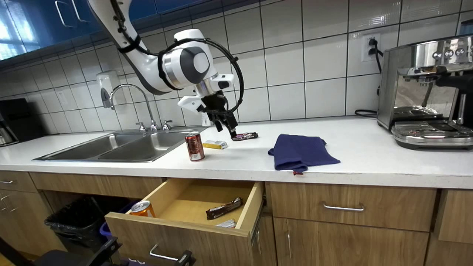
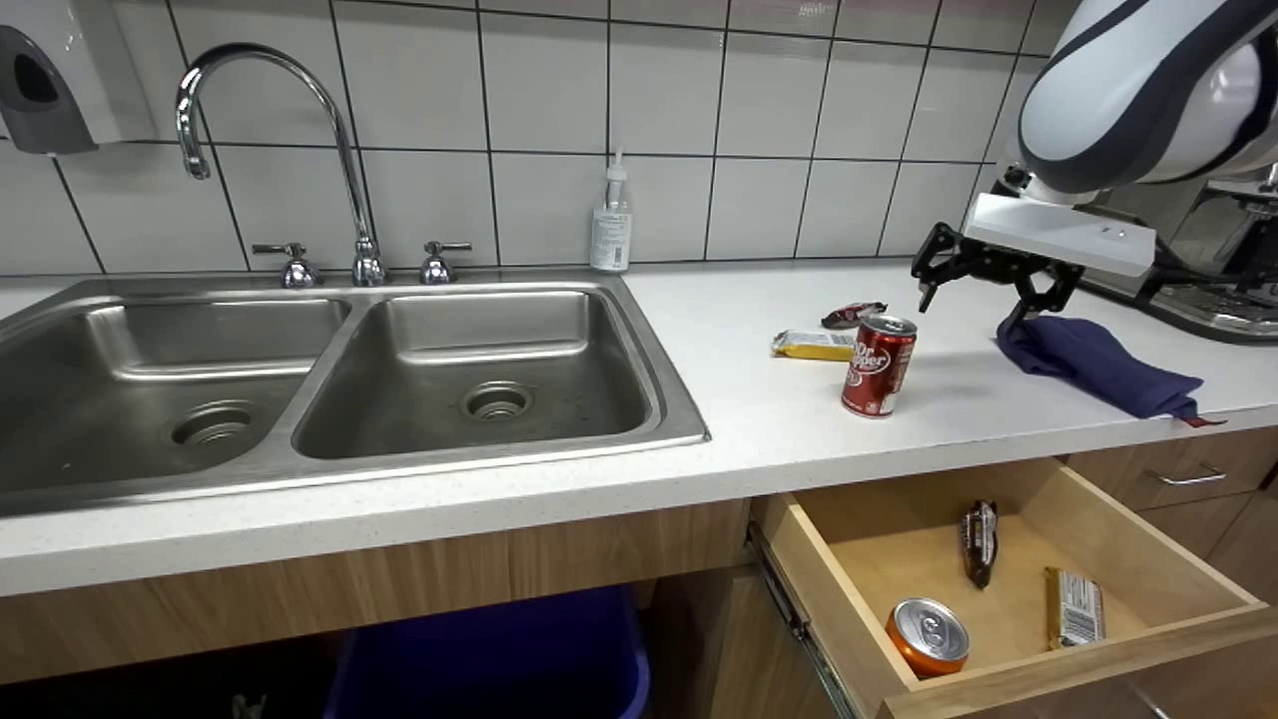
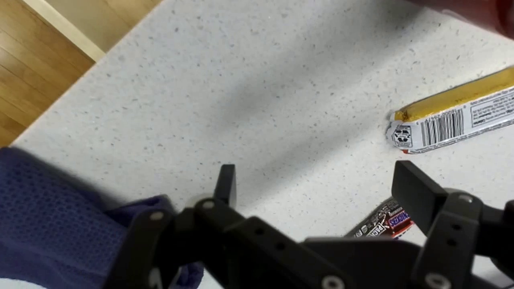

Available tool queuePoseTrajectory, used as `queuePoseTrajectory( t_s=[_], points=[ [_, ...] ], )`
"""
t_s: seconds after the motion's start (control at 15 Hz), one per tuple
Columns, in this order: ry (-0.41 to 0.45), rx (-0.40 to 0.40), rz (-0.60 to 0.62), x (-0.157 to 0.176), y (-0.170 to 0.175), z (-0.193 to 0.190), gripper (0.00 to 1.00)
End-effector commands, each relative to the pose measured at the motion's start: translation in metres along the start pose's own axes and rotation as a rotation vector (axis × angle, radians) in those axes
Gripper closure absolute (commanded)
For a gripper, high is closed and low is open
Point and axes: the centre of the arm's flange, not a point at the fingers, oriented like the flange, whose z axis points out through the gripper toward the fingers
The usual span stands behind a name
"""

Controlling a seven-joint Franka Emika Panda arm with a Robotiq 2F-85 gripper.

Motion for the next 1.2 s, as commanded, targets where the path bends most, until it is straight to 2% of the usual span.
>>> queuePoseTrajectory(
  t_s=[0.0, 1.13],
  points=[
    [-0.024, -0.020, -0.033, 0.037, -0.020, 0.019, 0.00],
    [-0.058, -0.096, 0.052, 0.126, -0.079, 0.055, 0.00]
  ],
)
